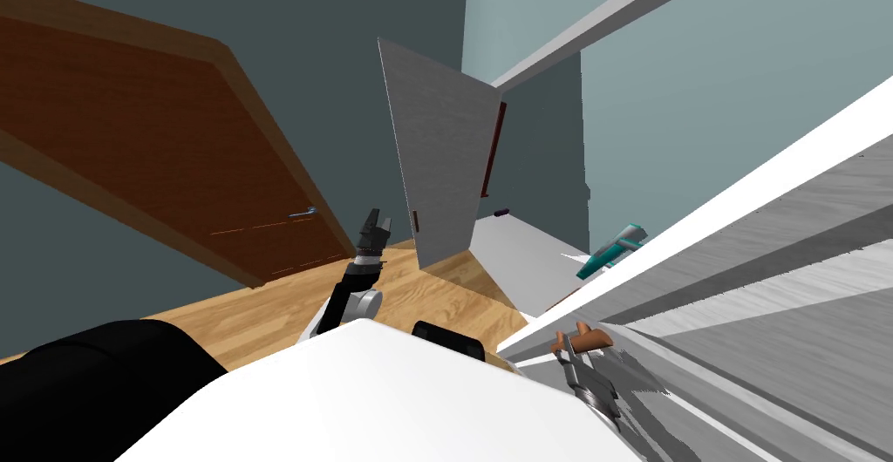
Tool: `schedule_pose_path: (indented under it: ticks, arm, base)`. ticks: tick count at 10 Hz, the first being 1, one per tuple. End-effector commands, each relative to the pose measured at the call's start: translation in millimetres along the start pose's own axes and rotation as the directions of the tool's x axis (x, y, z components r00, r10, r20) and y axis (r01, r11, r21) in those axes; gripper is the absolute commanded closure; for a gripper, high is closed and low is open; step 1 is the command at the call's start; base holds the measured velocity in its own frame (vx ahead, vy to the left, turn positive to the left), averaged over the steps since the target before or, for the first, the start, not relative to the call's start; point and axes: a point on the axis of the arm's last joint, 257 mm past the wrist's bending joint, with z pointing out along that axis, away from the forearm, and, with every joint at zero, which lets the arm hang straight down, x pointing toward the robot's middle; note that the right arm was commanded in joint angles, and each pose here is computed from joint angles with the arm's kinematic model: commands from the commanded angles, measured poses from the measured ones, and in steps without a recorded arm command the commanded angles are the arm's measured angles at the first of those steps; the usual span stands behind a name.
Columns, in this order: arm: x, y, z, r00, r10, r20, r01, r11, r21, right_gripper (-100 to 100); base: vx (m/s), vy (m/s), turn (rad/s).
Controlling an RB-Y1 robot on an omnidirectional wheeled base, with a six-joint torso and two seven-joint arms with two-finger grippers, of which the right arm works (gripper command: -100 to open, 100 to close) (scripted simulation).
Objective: Pull the door open
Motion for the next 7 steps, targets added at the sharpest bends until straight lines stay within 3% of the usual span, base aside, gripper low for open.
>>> schedule_pose_path:
  ticks: [1,6,7]
  arm:
    - [0.7,-6.4,-4.5,1.0,-0.001,-0.003,0.001,1.0,0.029,100]
    - [3.1,-32.0,-18.5,1.0,0.0,-0.01,0.001,0.991,0.131,100]
    - [1.3,-28.7,-16.8,1.0,-0.002,-0.003,0.002,0.993,0.12,100]
  base:
    - [-0.231,-0.01,0.062]
    - [-0.229,-0.013,0.051]
    - [-0.113,0.0,0.014]
